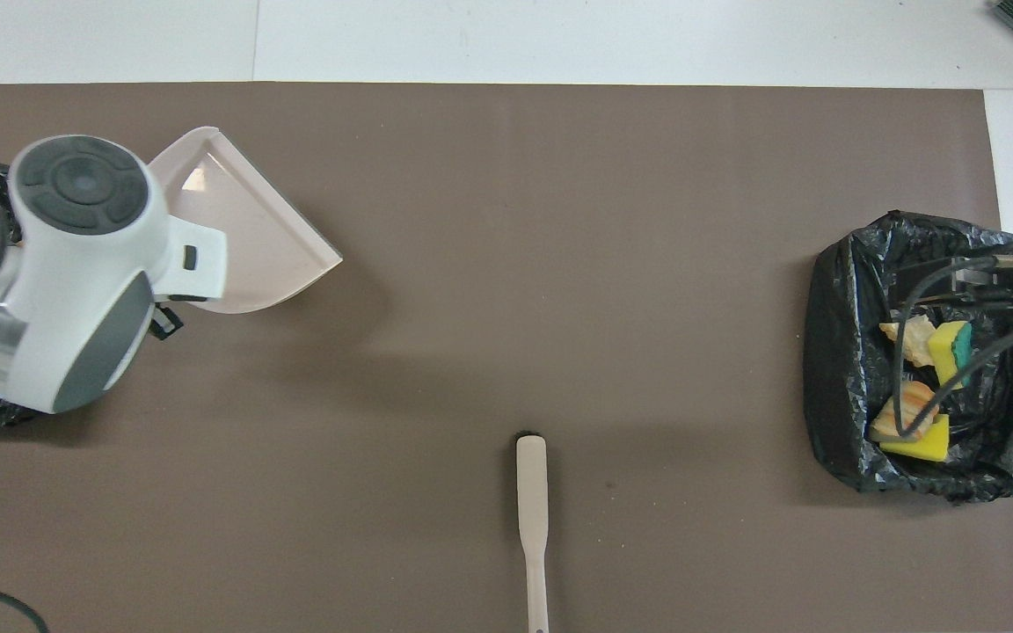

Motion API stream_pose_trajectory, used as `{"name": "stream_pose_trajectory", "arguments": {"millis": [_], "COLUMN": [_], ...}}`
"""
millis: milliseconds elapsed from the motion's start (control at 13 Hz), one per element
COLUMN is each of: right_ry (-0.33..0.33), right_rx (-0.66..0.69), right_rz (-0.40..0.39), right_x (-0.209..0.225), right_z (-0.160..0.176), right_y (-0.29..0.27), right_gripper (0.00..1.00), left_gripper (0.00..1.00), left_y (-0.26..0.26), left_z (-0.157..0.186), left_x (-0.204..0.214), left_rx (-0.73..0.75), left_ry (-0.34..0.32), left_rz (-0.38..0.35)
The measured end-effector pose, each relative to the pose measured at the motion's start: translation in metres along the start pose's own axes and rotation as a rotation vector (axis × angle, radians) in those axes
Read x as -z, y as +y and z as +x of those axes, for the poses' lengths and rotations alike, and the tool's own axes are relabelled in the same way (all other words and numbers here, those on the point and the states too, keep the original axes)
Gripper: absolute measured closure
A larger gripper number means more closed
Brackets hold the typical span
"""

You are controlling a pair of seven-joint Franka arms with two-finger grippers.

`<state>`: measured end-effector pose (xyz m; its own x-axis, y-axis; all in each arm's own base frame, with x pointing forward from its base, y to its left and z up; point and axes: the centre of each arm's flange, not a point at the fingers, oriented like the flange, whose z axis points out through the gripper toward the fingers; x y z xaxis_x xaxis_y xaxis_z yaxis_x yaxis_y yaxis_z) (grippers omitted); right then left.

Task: Sweep and dump trash in bin
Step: 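Carry the dustpan back and lower it onto the mat with the left gripper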

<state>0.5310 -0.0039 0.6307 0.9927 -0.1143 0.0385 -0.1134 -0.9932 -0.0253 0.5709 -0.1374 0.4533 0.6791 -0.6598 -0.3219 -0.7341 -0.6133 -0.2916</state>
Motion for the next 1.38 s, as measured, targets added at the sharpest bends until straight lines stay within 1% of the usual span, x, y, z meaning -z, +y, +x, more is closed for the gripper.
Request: {"name": "stream_pose_trajectory", "arguments": {"millis": [77,230,460,690,920,997,1074,1150,1304,1380], "right_ry": [0.006,0.022,0.021,0.017,0.016,0.015,0.013,0.009,0.003,0.003], "right_rx": [-0.002,-0.002,0.021,0.057,0.092,0.099,0.099,0.099,0.099,0.099], "right_rz": [0.003,0.008,0.008,0.005,-0.043,-0.047,-0.047,-0.047,-0.048,-0.048], "right_x": [0.013,0.026,0.025,0.023,0.023,0.023,0.022,0.022,0.020,0.020], "right_z": [-0.008,-0.016,-0.016,-0.016,-0.015,-0.015,-0.016,-0.016,-0.016,-0.016], "right_y": [0.003,0.005,0.006,0.006,0.011,0.012,0.012,0.012,0.012,0.012], "right_gripper": [0.00,0.00,0.00,0.00,0.00,0.00,0.00,0.00,0.00,0.00], "left_gripper": [0.67,0.67,0.67,0.67,0.67,0.67,0.67,0.67,0.67,0.67], "left_y": [0.021,0.049,0.094,0.126,0.144,0.151,0.158,0.167,0.190,0.200], "left_z": [0.017,0.040,0.073,0.104,0.126,0.135,0.145,0.157,0.185,0.199], "left_x": [-0.002,-0.003,0.013,0.036,0.055,0.060,0.064,0.066,0.056,0.049], "left_rx": [0.051,0.159,0.292,0.452,0.502,0.521,0.541,0.558,0.565,0.566], "left_ry": [0.008,0.025,0.048,0.075,0.091,0.093,0.093,0.079,0.022,0.010], "left_rz": [-0.028,-0.093,-0.137,-0.238,-0.299,-0.314,-0.324,-0.333,-0.334,-0.326]}}
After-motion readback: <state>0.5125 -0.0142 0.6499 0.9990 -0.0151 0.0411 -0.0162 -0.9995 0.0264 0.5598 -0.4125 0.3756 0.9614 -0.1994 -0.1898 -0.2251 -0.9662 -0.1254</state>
